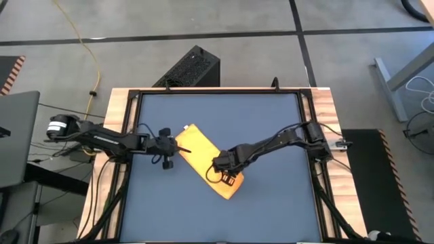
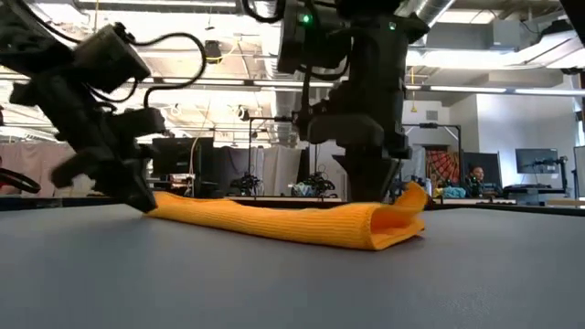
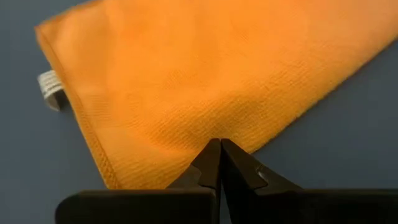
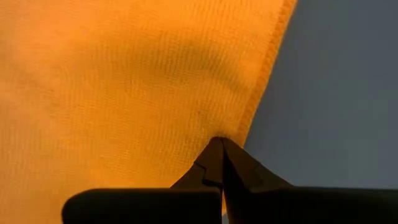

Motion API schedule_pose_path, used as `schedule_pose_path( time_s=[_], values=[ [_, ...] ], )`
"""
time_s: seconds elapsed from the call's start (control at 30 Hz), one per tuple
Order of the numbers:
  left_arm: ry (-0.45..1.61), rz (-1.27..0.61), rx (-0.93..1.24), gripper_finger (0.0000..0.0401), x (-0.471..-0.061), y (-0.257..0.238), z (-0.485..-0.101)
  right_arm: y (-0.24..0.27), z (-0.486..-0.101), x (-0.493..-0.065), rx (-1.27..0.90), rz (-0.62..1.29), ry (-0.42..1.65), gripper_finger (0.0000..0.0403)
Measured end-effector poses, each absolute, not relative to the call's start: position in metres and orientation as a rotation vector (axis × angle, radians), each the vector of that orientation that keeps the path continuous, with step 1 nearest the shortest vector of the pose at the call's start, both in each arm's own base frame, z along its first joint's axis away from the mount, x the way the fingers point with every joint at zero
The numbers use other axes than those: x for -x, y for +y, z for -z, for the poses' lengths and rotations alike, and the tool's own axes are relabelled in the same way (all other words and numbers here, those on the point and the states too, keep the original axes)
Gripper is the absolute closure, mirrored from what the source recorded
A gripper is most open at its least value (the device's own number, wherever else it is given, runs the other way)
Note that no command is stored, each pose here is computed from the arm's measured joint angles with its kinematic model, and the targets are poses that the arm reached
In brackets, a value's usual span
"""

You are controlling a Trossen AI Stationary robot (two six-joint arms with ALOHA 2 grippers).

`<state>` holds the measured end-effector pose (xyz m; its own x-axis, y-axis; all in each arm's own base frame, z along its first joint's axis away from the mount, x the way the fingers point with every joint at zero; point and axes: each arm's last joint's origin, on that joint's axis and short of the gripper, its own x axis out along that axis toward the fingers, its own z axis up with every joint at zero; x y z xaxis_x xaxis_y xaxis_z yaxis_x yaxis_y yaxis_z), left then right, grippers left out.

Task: Roll towel
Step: Fold the yellow microfiber cloth

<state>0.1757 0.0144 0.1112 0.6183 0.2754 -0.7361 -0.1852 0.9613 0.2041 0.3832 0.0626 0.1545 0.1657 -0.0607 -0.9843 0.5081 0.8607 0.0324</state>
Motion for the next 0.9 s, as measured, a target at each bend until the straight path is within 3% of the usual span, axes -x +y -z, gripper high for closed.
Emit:
schedule_pose_path(
  time_s=[0.3, 0.57, 0.7, 0.9],
  values=[
    [0.936, -0.394, -0.206, 0.0401, -0.195, 0.042, -0.108, 0.088, -0.151, -0.392, -0.6, 0.259, 1.266, 0.0385],
    [0.986, -0.614, -0.361, 0.0401, -0.206, 0.054, -0.169, 0.116, -0.181, -0.405, -0.504, 0.116, 1.182, 0.0385],
    [0.853, -0.479, -0.28, 0.0401, -0.208, 0.048, -0.19, 0.107, -0.195, -0.416, -0.393, 0.117, 1.09, 0.0385],
    [0.737, 0.03, -0.031, 0.0401, -0.218, 0.023, -0.186, 0.048, -0.198, -0.43, -0.265, 0.196, 1.014, 0.0385]
  ],
)
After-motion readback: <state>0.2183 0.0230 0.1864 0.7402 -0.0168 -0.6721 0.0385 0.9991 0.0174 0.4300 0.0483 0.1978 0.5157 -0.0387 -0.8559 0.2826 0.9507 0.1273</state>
